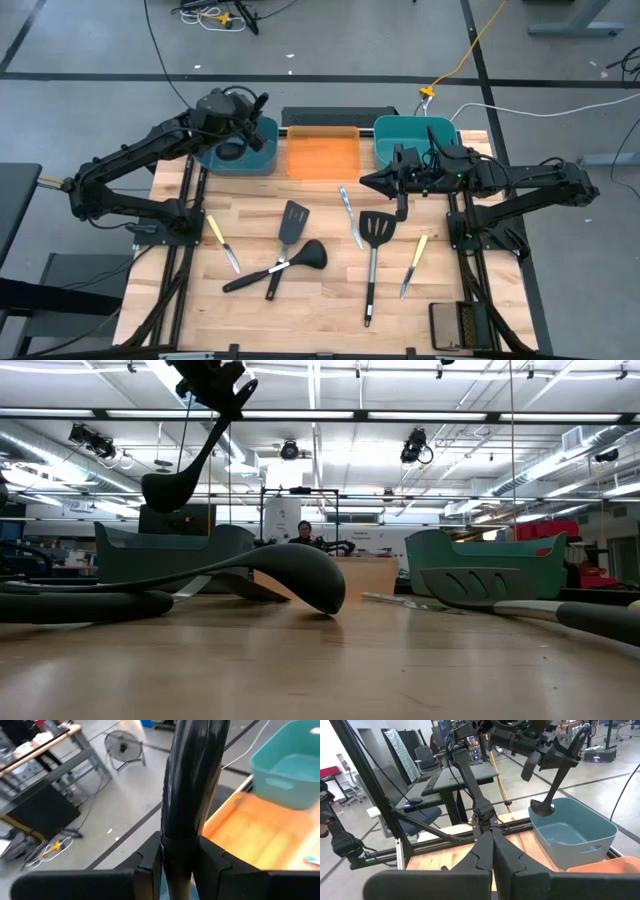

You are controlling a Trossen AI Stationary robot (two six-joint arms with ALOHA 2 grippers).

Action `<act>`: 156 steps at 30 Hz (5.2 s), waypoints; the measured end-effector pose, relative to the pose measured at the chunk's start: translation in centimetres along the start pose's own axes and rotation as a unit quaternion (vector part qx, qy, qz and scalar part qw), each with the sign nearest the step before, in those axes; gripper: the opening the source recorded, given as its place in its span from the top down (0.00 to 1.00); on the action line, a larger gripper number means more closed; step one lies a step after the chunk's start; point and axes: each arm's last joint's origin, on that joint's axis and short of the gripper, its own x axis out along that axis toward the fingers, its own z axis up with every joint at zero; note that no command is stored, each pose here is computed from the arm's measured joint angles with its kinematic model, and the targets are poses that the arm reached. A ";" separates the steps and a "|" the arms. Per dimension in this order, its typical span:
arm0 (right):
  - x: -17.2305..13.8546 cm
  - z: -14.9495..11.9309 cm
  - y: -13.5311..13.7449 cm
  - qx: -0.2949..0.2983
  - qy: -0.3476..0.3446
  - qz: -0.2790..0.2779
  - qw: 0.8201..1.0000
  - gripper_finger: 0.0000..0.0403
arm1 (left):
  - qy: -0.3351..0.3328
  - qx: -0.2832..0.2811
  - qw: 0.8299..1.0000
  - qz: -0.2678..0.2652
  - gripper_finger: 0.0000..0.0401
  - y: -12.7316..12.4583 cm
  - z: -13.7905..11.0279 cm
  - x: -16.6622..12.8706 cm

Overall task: Pick & Place Kitchen Items
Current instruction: Put the black ladle into the blue bin, then put the black spatula into the green bin

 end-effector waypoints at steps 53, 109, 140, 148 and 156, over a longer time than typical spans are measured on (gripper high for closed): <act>0.0 -0.2 -0.1 0.012 0.007 -0.015 1.000 0.99 | 0.202 0.106 0.967 0.110 0.79 -2.0 -7.0 11.0; 0.0 -0.2 -0.1 0.022 0.009 -0.016 1.000 0.99 | 0.171 0.054 0.975 0.131 0.78 -1.3 -9.8 12.8; 0.0 -0.2 -0.1 0.023 0.009 -0.016 1.000 0.99 | 0.178 0.090 0.973 0.116 0.46 -1.8 -8.1 12.0; 0.0 -0.2 -0.1 0.023 0.009 -0.016 1.000 0.99 | 0.151 0.092 0.981 0.086 0.46 -3.5 -5.8 10.6; 0.0 -0.2 -0.1 0.021 0.009 -0.016 1.000 0.99 | 0.105 0.079 0.991 0.032 0.51 -5.6 -3.7 7.1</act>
